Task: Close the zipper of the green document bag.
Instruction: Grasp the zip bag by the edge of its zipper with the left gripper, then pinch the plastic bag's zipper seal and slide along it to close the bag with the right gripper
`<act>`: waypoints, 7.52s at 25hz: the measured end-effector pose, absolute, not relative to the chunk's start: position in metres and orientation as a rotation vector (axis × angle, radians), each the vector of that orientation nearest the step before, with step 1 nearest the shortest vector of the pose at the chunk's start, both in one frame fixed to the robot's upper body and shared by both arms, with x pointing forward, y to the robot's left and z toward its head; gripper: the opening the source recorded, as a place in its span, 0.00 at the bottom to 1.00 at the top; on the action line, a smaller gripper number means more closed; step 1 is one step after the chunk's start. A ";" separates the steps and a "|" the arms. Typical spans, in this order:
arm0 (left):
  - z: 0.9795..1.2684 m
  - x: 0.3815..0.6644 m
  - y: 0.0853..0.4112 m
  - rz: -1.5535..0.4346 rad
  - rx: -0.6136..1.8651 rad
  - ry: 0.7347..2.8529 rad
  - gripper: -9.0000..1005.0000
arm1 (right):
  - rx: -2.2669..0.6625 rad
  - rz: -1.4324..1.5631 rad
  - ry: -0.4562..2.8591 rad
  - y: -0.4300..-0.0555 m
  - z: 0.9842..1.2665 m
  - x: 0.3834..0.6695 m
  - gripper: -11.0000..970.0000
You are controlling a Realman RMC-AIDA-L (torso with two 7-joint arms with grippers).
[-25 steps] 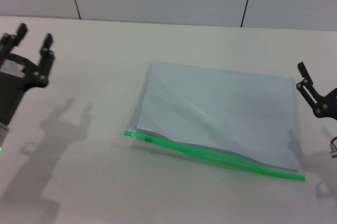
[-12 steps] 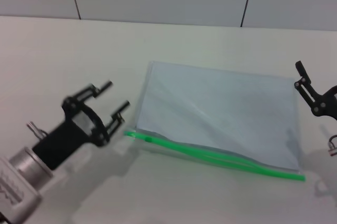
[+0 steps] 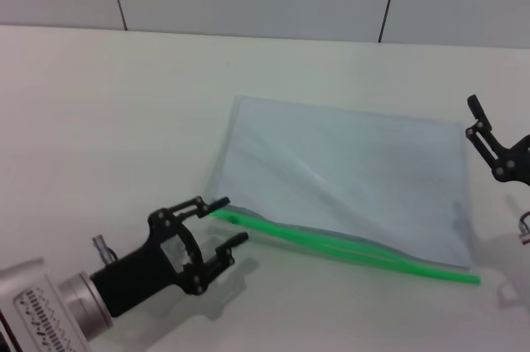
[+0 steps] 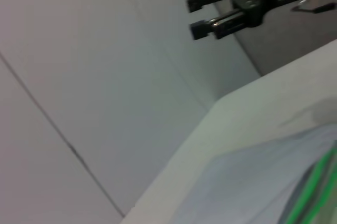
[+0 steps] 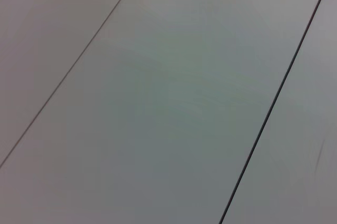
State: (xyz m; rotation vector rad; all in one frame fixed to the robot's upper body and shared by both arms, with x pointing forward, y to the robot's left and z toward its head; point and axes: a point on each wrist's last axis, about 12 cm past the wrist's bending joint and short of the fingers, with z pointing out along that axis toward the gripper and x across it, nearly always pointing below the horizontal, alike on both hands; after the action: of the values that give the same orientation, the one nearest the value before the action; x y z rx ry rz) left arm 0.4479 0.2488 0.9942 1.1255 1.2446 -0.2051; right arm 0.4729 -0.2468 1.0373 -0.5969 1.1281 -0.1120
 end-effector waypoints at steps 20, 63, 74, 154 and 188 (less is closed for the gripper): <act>0.983 0.457 0.254 -0.004 1.221 1.284 0.47 | -0.599 -0.118 1.134 -0.248 1.036 0.472 0.79; 0.994 0.508 0.236 0.308 1.491 1.055 0.46 | -0.620 -0.077 1.097 -0.236 1.042 0.480 0.76; 0.996 0.510 0.231 0.341 1.540 0.987 0.46 | -0.638 -0.061 1.087 -0.232 1.043 0.483 0.75; 1.005 0.506 0.203 0.322 1.507 0.868 0.06 | -1.490 -0.088 0.874 -0.131 1.011 0.492 0.36; 1.004 0.504 0.202 0.313 1.516 0.862 0.06 | -1.497 -0.184 0.833 -0.133 1.009 0.484 0.11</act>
State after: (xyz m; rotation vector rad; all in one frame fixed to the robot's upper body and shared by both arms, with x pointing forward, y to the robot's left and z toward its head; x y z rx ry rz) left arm 0.5041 0.2019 1.0042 1.5158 0.8623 0.3133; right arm 0.4838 -0.1327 1.0086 -1.4974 0.8333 -0.1837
